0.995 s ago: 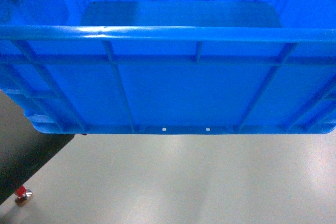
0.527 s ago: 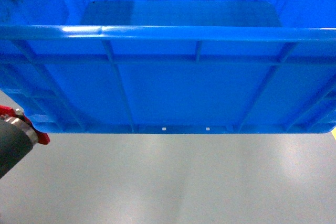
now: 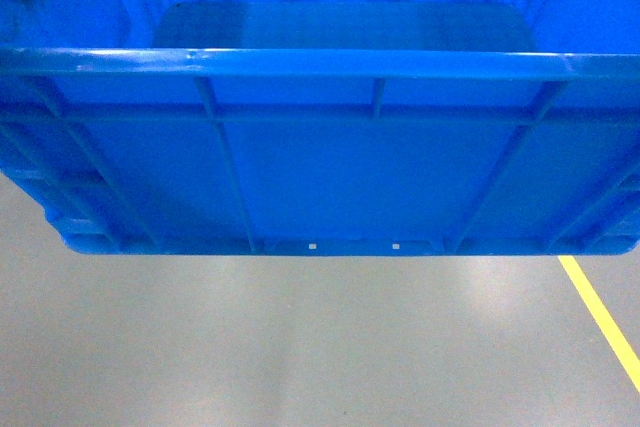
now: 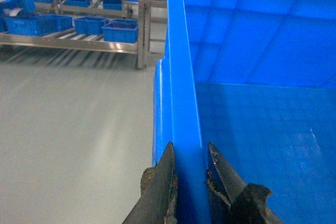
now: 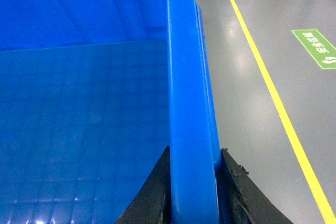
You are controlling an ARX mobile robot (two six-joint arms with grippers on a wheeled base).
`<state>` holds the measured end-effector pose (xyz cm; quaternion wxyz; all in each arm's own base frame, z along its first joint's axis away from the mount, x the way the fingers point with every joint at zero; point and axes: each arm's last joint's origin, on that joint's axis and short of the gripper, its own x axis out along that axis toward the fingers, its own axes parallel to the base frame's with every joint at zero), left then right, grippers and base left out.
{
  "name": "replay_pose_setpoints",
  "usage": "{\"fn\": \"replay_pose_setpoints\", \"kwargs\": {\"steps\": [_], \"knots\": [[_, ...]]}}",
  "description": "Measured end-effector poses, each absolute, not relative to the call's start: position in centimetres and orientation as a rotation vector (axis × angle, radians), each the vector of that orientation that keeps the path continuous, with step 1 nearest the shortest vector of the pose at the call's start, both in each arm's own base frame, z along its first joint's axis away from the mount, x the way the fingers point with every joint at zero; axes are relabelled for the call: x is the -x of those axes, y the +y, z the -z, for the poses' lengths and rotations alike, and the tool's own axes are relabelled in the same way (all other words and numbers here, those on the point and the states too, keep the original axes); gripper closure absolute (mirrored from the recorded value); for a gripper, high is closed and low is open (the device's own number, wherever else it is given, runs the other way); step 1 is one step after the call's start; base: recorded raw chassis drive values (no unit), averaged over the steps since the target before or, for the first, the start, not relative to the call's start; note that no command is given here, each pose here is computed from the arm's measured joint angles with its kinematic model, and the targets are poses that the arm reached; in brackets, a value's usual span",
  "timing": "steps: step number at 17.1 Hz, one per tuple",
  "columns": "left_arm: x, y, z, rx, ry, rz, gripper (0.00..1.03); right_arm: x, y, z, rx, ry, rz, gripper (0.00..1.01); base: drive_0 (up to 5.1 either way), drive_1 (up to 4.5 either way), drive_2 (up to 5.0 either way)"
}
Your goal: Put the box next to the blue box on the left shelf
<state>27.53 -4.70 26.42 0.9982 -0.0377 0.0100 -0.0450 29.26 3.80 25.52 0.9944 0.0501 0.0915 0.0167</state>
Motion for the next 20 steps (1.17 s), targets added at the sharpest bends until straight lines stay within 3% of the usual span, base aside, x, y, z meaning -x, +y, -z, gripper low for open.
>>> {"fn": "replay_pose_setpoints", "kwargs": {"steps": [3, 20], "knots": [[-27.53, -4.70, -26.42, 0.075, 0.020, 0.090, 0.93, -29.26, 3.80, -25.52, -0.100, 0.184, -0.034, 0.84, -1.3, -1.26, -1.3], [-27.45, -4.77, -26.58, 0.077, 0.014, 0.092, 0.93, -29.17, 3.78, -25.68, -0.100, 0.178, -0.028, 0.84, 0.2, 4.38, -4.0]]}}
